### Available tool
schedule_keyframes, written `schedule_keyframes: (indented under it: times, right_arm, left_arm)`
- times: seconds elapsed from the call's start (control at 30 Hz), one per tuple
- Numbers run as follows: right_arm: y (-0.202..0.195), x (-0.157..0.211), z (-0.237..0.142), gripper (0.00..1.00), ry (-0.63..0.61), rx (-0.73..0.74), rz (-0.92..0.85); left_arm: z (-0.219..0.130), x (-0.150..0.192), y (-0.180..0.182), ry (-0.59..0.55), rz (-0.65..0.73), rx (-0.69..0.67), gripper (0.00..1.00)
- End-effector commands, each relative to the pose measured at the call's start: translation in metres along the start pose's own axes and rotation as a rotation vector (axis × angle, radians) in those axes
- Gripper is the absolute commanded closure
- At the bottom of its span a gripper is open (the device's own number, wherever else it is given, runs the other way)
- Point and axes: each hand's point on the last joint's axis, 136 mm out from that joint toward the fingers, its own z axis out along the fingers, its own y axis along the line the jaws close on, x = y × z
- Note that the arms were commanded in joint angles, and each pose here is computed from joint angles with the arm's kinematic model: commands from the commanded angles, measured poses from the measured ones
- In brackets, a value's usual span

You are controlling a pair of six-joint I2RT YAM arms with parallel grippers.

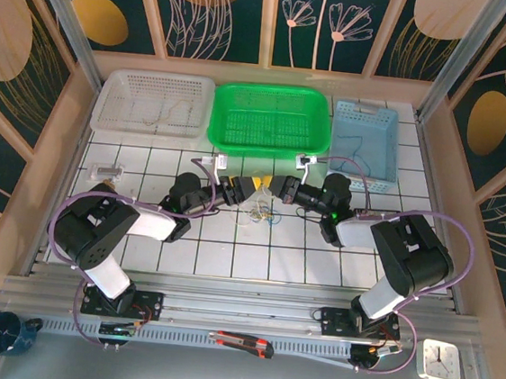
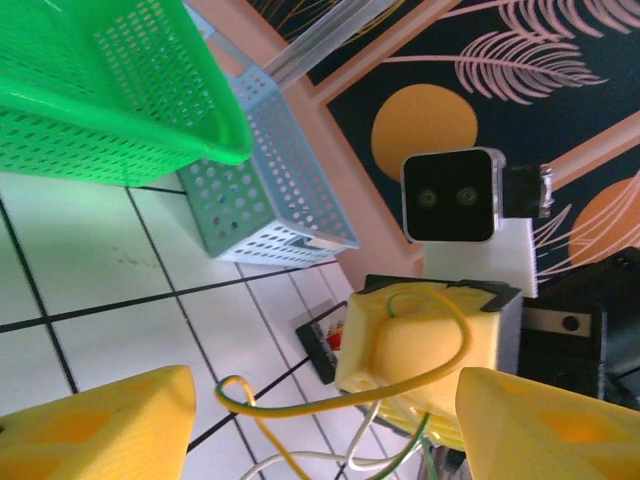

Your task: Untangle the cables

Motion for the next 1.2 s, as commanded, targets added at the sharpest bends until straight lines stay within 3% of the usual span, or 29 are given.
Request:
schedule_keyframes:
  times: [0.0,0.07,0.2,0.33,0.63,0.93,1.17]
  right_arm:
    - [0.006,0.0,-0.002,1.0,-0.009,-0.035,-0.012]
    - [0.006,0.001,-0.002,1.0,-0.006,-0.037,-0.009]
    - [0.009,0.0,-0.003,1.0,-0.009,-0.045,-0.01]
    - [0.011,-0.001,-0.004,1.0,-0.01,-0.047,-0.01]
    - [0.012,0.001,-0.004,1.0,-0.006,-0.051,-0.007]
    - [0.01,0.004,-0.007,1.0,-0.007,-0.041,-0.003]
    - [-0.005,0.01,-0.005,0.99,0.004,0.001,0.004]
  left_arm:
    - [0.0,-0.001,-0.012,-0.012,-0.022,0.061,0.31]
    - [0.001,-0.003,-0.007,-0.022,-0.018,0.037,0.31]
    - [0.005,-0.006,0.004,-0.04,-0.005,-0.017,0.44]
    - [0.01,-0.009,0.013,-0.051,0.019,-0.058,0.49]
    - [0.025,-0.023,0.019,-0.094,0.061,-0.08,0.51]
    - [0.028,-0.041,0.008,-0.15,0.113,-0.07,1.0]
    - [0.018,-0.06,-0.018,-0.185,0.152,-0.073,1.0]
